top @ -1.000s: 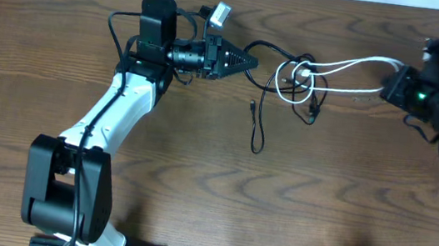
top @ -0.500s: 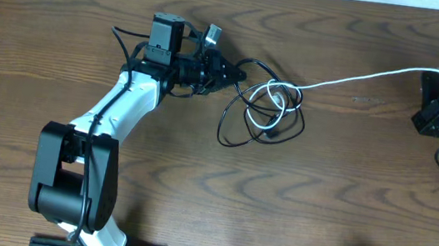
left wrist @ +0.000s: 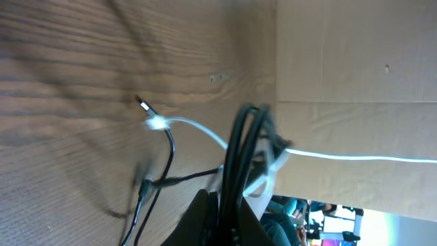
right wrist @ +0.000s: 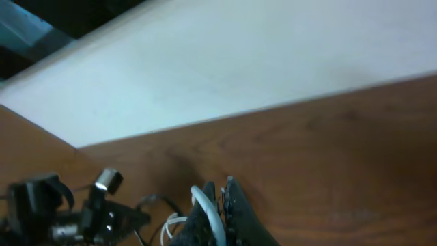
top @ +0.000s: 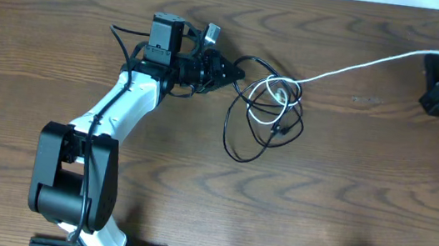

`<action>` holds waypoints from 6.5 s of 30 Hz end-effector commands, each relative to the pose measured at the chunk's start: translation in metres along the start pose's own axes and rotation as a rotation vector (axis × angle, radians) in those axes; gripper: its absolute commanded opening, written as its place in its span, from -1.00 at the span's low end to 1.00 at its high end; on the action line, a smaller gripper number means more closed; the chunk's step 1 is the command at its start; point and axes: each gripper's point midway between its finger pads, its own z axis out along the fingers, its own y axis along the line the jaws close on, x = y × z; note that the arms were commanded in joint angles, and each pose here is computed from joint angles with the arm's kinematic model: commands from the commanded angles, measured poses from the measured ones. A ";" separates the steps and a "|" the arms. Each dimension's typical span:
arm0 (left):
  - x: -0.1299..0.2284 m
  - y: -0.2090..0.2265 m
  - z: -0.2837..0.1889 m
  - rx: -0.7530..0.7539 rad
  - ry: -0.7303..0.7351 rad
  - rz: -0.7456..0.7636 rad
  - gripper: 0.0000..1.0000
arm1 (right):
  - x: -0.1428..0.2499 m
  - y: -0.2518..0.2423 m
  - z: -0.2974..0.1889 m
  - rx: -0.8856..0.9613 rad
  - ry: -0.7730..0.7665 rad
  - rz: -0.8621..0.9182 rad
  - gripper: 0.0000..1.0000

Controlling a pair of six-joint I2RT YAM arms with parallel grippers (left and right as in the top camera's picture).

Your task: Untangle cables

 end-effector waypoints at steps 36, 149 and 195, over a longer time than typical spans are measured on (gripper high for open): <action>-0.008 -0.159 -0.041 0.527 0.051 0.201 -0.85 | 0.123 0.075 0.121 -0.744 0.493 -0.061 0.35; -0.059 -0.146 -0.076 0.525 -0.145 0.044 -0.85 | 0.208 -0.008 0.147 -0.360 0.801 -0.019 0.25; -0.037 -0.204 -0.052 0.686 -0.160 0.028 -0.85 | 0.267 0.072 0.240 -0.282 0.706 -0.115 -0.71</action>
